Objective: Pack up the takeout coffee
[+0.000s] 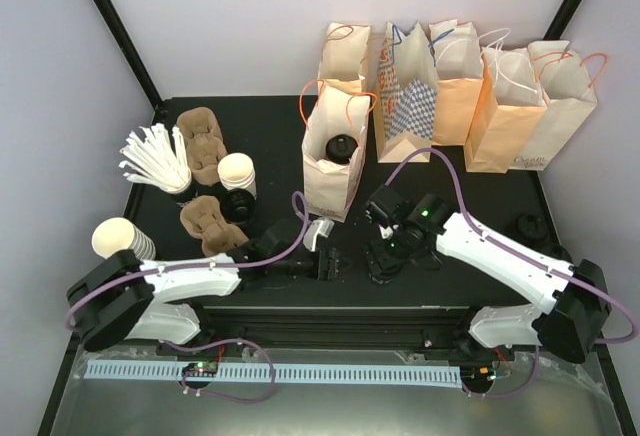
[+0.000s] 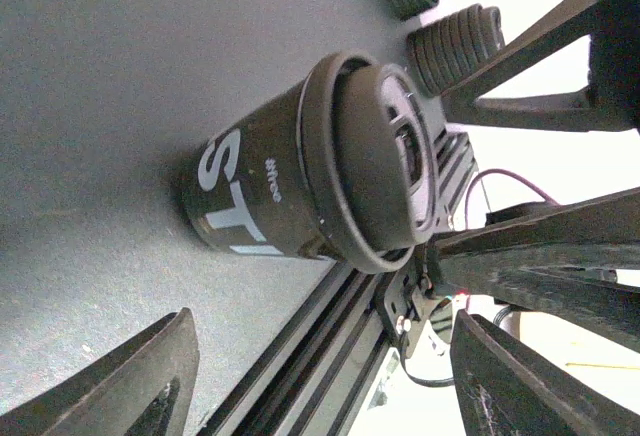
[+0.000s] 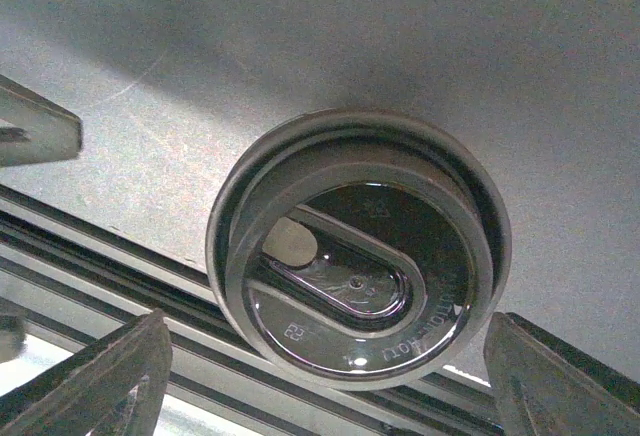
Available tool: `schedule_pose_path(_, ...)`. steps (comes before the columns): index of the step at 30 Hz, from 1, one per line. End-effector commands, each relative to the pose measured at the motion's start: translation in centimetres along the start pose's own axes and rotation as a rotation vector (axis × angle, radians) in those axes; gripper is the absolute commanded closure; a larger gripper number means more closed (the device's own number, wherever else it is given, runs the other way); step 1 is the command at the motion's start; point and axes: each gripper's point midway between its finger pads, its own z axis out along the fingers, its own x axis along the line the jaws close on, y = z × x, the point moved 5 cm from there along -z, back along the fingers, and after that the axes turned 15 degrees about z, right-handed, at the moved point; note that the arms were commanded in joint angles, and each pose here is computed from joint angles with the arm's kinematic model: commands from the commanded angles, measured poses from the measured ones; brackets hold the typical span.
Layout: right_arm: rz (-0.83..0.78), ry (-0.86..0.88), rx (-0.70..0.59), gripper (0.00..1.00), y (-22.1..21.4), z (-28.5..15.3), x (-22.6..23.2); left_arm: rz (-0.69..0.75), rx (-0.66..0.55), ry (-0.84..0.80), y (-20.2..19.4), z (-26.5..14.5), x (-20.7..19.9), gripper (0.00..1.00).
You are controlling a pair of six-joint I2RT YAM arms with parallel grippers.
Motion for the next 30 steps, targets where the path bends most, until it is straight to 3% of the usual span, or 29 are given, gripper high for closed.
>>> schedule_pose_path(1,0.007,-0.035,-0.015,0.13,0.7,-0.3,-0.1,-0.069,0.042,-0.089,0.3,1.4,-0.9,0.31)
schedule_pose_path(11,0.012,-0.052,-0.023,0.21,1.3,0.4,0.0,-0.125,0.034,-0.115,1.5,3.4,-1.0,0.41)
schedule_pose_path(30,0.032,-0.016,0.038,0.26,0.7,2.1,0.4,-0.159,0.036,-0.122,1.8,5.0,-0.5,0.62)
